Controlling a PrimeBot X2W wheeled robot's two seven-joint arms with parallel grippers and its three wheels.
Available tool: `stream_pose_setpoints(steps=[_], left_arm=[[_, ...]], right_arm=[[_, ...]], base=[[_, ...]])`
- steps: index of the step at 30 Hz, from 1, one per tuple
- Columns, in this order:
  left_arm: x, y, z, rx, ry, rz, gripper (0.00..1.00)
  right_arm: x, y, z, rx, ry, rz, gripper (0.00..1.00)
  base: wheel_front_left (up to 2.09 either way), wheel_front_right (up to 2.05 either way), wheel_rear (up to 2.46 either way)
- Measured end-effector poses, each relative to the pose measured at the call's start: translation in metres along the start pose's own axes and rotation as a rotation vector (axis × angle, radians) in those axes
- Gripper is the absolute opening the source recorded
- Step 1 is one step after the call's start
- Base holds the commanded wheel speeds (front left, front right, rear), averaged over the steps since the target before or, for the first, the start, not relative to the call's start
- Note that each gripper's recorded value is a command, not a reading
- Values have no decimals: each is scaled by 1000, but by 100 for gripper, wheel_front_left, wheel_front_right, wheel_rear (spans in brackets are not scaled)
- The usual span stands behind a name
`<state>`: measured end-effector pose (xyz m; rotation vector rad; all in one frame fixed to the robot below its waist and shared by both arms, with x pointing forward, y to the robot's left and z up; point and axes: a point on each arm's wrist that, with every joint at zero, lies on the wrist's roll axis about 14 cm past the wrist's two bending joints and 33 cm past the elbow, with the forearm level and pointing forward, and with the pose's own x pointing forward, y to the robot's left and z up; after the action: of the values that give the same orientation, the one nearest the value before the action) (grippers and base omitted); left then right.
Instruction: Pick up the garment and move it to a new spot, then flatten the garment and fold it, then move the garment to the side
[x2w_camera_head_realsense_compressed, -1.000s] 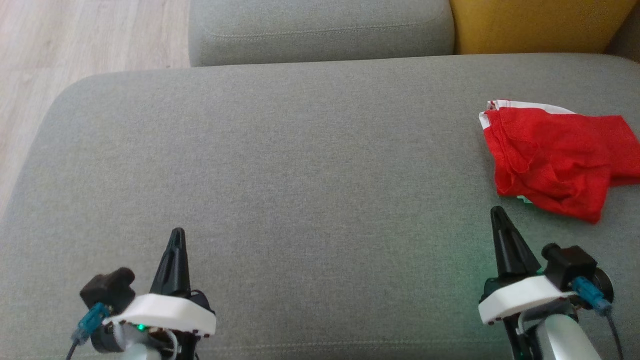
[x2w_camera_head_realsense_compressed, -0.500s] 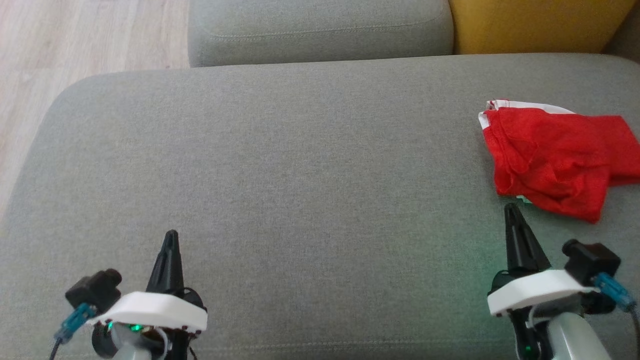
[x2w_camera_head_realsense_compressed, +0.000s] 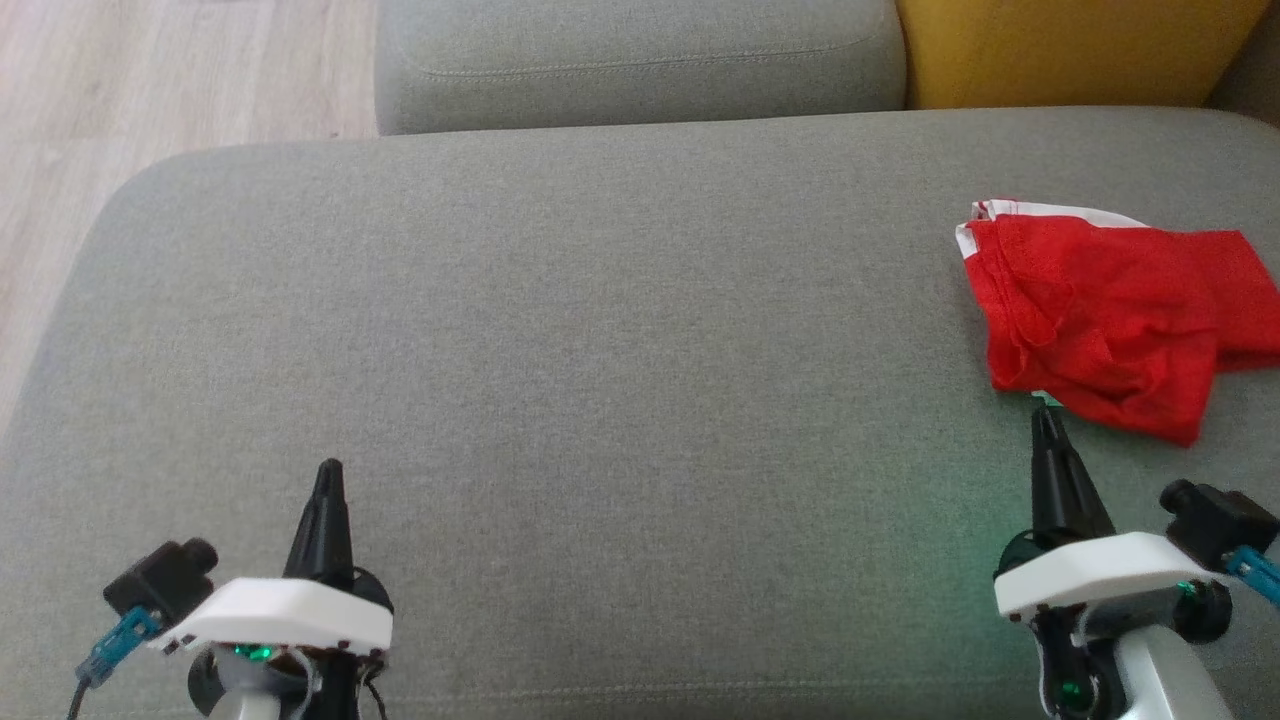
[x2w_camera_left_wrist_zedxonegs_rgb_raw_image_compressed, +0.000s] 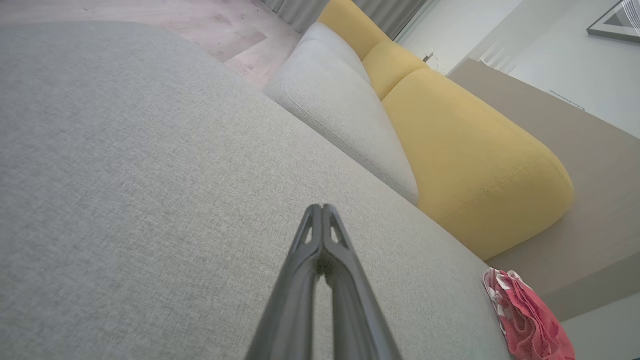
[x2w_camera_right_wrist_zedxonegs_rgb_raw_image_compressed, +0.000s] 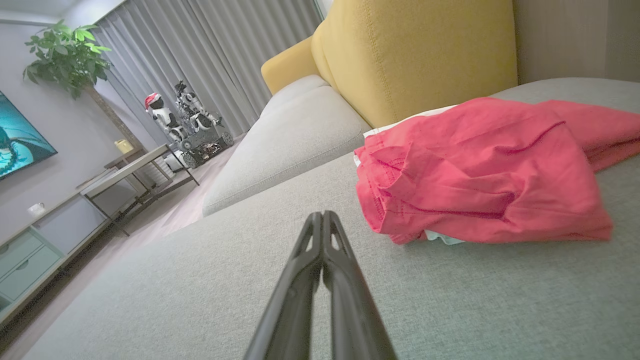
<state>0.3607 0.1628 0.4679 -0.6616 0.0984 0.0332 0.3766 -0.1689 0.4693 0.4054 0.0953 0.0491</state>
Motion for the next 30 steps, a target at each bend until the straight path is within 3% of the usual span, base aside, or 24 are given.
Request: stream_pose_setpoints(steps=[30], left_arm=[[3, 12, 2, -304, 32, 44, 0]], right_arm=[[-1, -17, 6, 390, -5, -73, 0]], base=[[0, 0, 0]])
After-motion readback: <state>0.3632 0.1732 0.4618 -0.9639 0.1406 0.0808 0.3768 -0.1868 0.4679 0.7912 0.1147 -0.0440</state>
